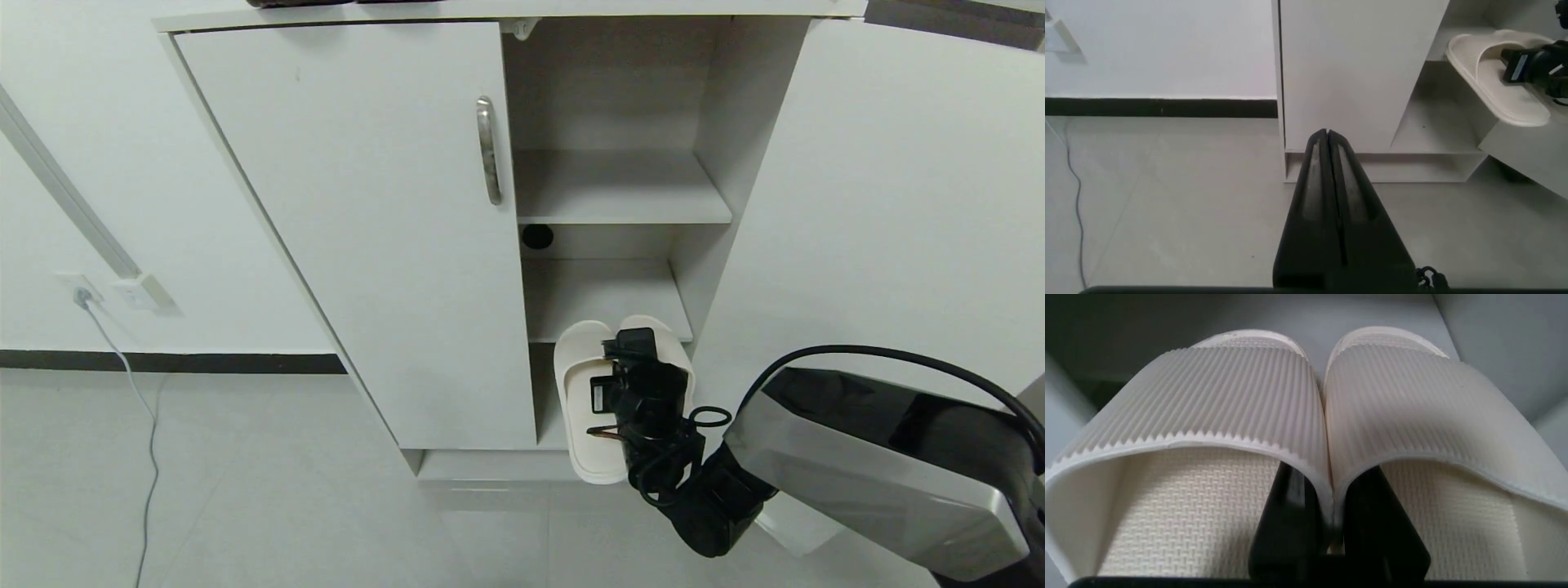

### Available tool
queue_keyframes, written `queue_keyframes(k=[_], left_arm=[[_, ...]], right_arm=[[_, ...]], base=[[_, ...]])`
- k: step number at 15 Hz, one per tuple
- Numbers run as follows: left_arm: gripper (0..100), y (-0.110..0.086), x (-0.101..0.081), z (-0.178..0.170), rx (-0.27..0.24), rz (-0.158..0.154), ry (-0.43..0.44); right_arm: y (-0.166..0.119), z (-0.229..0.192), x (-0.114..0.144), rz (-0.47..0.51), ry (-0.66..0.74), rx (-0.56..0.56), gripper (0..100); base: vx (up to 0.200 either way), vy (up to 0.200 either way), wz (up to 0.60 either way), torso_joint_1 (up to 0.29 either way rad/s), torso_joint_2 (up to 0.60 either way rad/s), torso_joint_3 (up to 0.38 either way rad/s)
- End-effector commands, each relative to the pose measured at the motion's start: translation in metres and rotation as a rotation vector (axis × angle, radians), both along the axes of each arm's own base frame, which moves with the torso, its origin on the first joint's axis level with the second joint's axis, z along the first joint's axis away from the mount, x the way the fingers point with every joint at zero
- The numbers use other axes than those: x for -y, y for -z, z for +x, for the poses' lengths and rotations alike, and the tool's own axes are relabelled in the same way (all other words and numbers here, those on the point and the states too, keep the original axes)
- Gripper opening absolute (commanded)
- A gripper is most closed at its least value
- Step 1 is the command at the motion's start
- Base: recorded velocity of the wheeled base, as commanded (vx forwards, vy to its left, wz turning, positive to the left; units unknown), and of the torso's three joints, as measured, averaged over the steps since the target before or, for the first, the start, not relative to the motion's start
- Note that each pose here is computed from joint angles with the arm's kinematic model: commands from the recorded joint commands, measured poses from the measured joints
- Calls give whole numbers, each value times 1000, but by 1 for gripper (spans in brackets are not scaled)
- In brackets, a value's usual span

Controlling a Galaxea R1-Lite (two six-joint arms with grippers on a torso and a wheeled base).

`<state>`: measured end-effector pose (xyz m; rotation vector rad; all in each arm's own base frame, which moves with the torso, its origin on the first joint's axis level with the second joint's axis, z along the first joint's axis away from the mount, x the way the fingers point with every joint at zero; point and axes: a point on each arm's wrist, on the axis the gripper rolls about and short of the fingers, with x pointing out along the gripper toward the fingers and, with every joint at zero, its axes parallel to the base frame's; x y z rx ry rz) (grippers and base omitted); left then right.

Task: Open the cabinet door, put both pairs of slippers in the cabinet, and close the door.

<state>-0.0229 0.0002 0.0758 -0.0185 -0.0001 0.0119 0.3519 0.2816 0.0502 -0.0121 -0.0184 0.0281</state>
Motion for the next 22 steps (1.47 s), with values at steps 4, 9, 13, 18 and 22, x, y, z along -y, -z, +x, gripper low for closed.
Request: queue_keyframes(k=[4,9,13,18,22], left_arm=[[0,0,0,0,-2,2,0],[0,0,0,0,-2,2,0],[0,0,0,0,-2,0,-2],[0,0,0,0,-2,0,-5],[0,0,0,0,-2,2,-3]], right_arm=[[2,2,2,-3,5,-3,0],[4,18,5,7,30,15,0],[1,32,7,20,46,13,0],[-6,70,-6,59,-3,-56,0],[-3,98,-3,53,33,-35,0]], base=[[200,0,0,2,1,0],[120,0,0,0,0,1],[0,0,0,0,0,0],[0,0,0,0,0,0],[0,0,0,0,0,0]])
